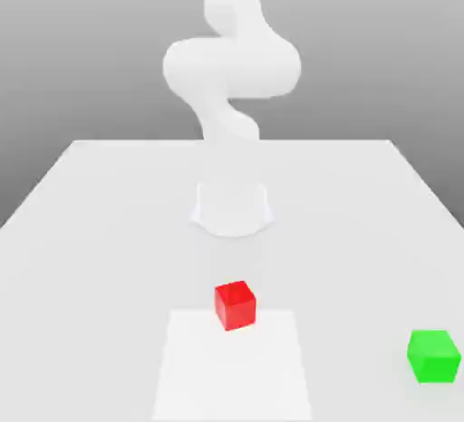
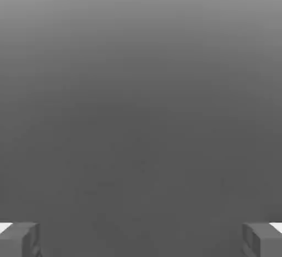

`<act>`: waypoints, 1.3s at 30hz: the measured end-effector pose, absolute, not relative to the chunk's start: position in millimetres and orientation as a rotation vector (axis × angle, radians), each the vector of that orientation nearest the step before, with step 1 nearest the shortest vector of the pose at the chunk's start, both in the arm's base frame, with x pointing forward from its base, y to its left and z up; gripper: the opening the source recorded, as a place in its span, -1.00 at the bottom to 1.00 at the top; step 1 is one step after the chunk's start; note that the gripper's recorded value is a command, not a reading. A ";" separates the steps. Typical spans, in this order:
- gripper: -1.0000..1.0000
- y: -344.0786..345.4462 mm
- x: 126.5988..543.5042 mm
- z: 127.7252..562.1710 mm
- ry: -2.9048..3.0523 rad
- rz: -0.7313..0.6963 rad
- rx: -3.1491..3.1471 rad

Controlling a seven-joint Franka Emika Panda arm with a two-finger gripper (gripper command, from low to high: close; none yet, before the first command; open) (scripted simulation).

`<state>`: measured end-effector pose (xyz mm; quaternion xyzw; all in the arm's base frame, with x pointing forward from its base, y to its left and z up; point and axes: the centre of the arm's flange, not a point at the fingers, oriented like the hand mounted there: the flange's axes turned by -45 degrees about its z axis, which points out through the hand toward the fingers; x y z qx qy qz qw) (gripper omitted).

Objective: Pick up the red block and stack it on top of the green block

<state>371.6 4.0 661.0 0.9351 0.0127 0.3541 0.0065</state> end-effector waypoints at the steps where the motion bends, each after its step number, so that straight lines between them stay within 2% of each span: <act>1: 0.00 5.5 382.0 636.2 0.069 1.050 2.938; 5: 0.00 8.8 407.4 536.6 0.182 0.826 2.982; 9: 0.00 8.8 408.7 436.3 0.293 0.598 3.022; 13: 0.00 7.1 384.4 335.1 0.412 0.352 3.058; 17: 0.00 5.6 338.2 232.6 0.539 0.089 3.083; 19: 0.00 5.2 326.3 195.9 0.569 0.023 3.086; 24: 0.00 4.9 319.8 150.7 0.581 0.001 3.086; 25: -1.00 4.8 318.9 145.4 0.581 0.001 3.086; 32: -1.00 5.0 318.9 145.3 0.581 -0.001 3.087; 39: -1.00 4.8 320.3 193.9 0.579 -0.001 3.086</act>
